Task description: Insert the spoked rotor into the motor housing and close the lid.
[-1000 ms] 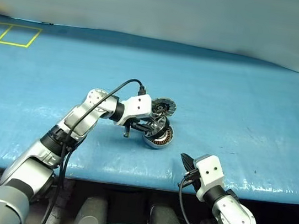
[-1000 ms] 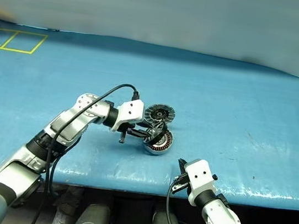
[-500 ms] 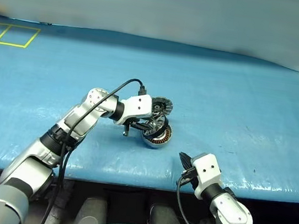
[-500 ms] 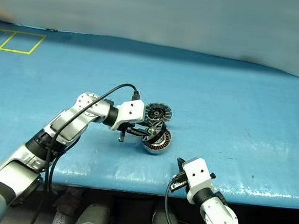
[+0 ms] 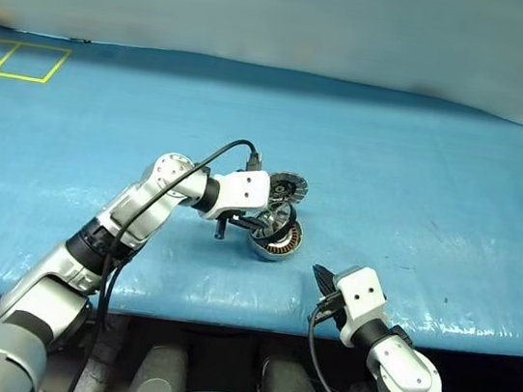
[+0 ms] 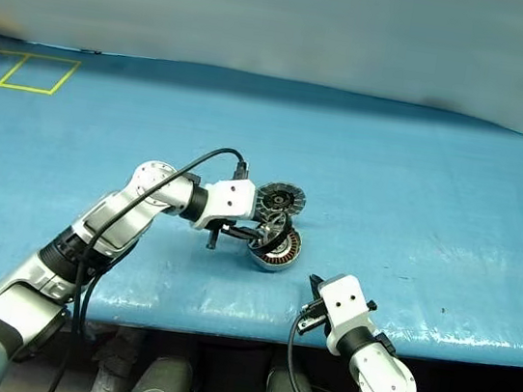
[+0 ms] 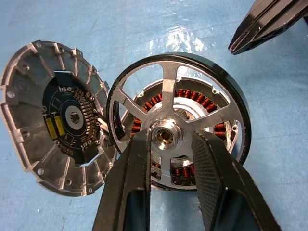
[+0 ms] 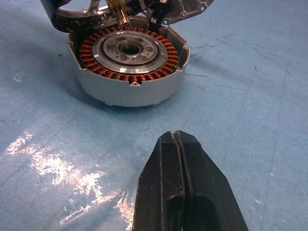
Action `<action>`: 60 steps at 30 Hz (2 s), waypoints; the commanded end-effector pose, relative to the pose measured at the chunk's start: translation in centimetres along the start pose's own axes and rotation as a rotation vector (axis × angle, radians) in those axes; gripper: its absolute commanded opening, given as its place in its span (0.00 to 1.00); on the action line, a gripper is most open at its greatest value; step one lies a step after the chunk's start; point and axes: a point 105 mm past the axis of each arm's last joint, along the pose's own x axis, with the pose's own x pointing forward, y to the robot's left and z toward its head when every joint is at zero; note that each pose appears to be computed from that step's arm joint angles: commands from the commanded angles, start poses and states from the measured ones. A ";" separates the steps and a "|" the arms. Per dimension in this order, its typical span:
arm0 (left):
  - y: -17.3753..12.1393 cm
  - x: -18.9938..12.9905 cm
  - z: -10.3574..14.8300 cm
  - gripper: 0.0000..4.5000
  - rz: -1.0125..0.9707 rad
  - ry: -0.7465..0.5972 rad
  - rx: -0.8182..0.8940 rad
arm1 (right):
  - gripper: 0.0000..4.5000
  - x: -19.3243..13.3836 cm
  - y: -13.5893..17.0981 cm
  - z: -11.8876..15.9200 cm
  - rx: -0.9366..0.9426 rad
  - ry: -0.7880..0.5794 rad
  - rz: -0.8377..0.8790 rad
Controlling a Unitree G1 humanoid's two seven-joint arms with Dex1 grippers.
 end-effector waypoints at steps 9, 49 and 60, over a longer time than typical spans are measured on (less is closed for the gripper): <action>0.8 -0.2 -0.1 0.20 0.051 0.047 0.046 | 0.00 0.0 -0.1 0.6 -0.016 -0.030 -0.007; -0.1 -3.4 0.5 0.54 0.167 -0.248 -0.103 | 0.00 1.0 0.5 4.6 -0.038 -0.178 0.064; -3.3 -4.2 -3.7 0.54 0.317 -0.362 -0.387 | 0.00 6.6 2.5 7.4 -0.109 -0.247 0.229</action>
